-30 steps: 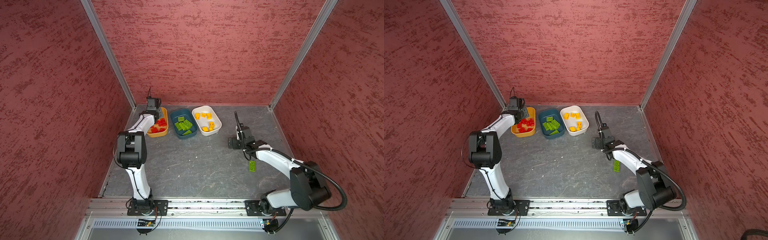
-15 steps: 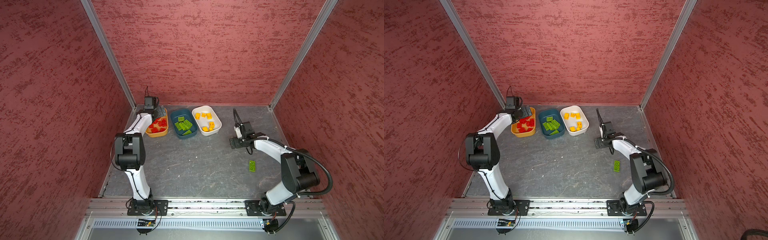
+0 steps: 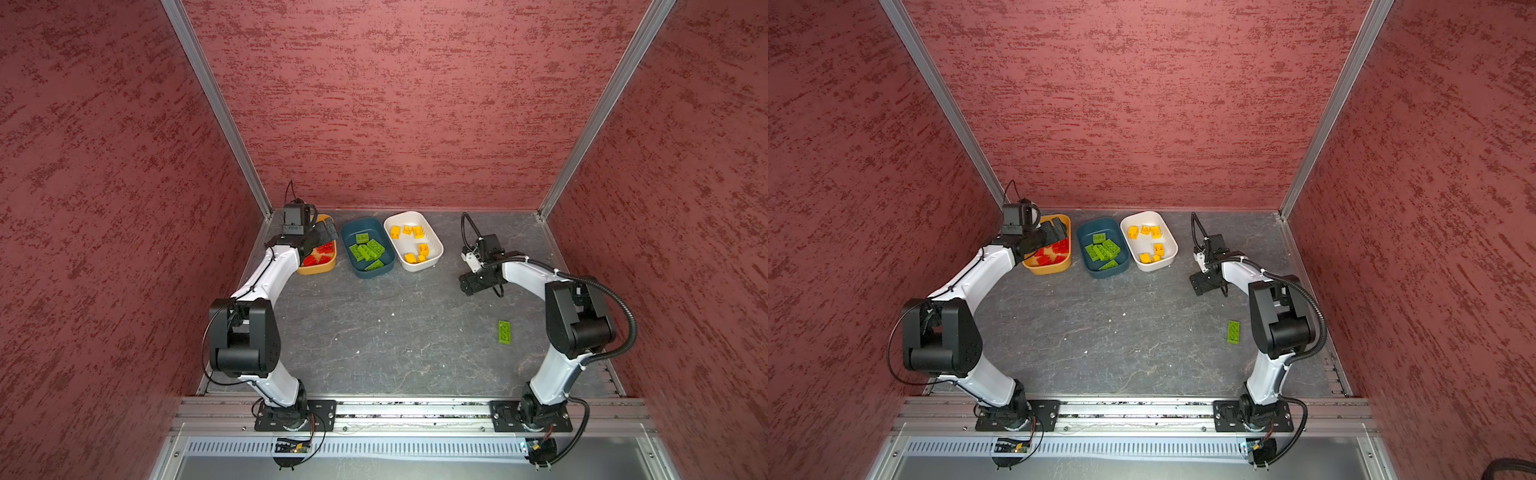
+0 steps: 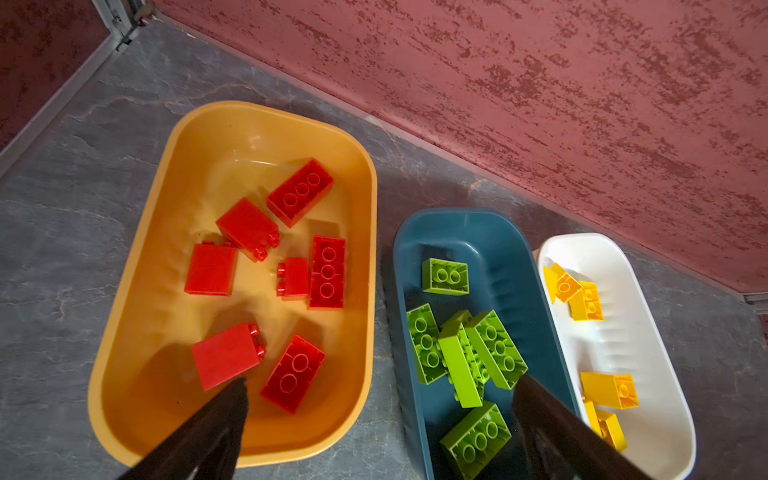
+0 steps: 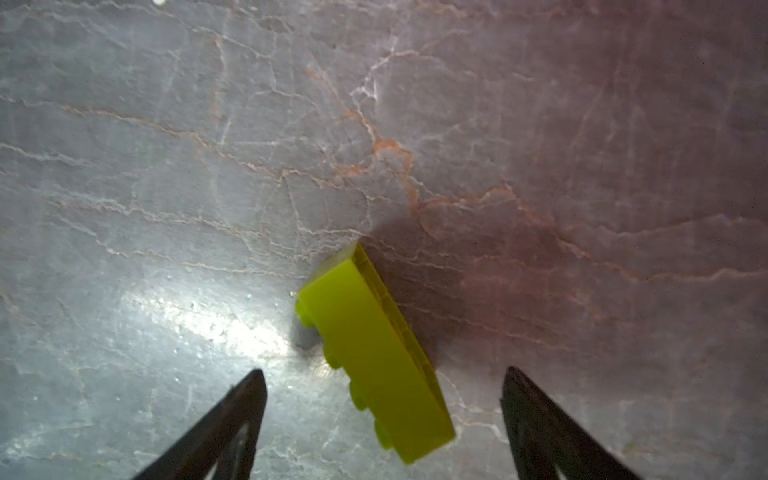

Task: Sort the legos into containers by color
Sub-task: 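Lower the right gripper onto a lime-green brick on the table and grasp it, then carry the lime-green brick into the teal tub with right gripper and release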

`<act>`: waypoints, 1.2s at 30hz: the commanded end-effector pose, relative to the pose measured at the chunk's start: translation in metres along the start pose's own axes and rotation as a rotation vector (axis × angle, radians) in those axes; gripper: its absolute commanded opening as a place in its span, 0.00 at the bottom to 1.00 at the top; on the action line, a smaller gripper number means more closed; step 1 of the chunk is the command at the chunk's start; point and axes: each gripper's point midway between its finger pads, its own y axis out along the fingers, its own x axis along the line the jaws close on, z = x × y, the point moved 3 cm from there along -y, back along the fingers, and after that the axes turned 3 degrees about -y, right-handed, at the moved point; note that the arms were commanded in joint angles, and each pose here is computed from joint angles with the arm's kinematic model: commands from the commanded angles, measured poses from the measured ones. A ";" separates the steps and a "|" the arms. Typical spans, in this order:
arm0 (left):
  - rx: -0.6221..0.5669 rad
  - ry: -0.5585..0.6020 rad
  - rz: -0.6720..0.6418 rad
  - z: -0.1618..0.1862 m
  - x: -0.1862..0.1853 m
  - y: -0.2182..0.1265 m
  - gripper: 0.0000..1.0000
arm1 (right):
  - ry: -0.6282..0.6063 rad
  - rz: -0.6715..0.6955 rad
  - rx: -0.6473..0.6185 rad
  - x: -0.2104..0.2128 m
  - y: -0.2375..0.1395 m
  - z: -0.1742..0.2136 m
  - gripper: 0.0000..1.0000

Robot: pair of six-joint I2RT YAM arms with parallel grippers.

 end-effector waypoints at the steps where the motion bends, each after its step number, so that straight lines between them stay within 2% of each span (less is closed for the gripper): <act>1: -0.019 -0.020 0.032 0.001 -0.005 -0.009 0.99 | -0.060 -0.045 0.010 0.002 0.005 -0.003 0.72; 8: -0.028 -0.041 0.030 0.003 -0.005 -0.013 0.99 | -0.098 -0.041 0.030 -0.001 0.018 -0.006 0.57; 19: -0.037 -0.042 0.026 0.003 -0.007 -0.014 0.99 | -0.067 -0.021 0.102 -0.001 0.012 0.011 0.42; 23: -0.038 -0.033 0.041 0.002 -0.013 -0.015 0.99 | -0.065 0.002 0.091 -0.003 0.009 0.011 0.29; 27: -0.026 -0.039 0.064 0.007 -0.021 -0.013 0.99 | -0.068 0.005 0.023 0.002 -0.005 -0.003 0.20; 36: -0.032 0.048 0.103 0.003 -0.059 -0.029 0.99 | 0.005 0.016 -0.305 0.033 -0.064 -0.062 0.00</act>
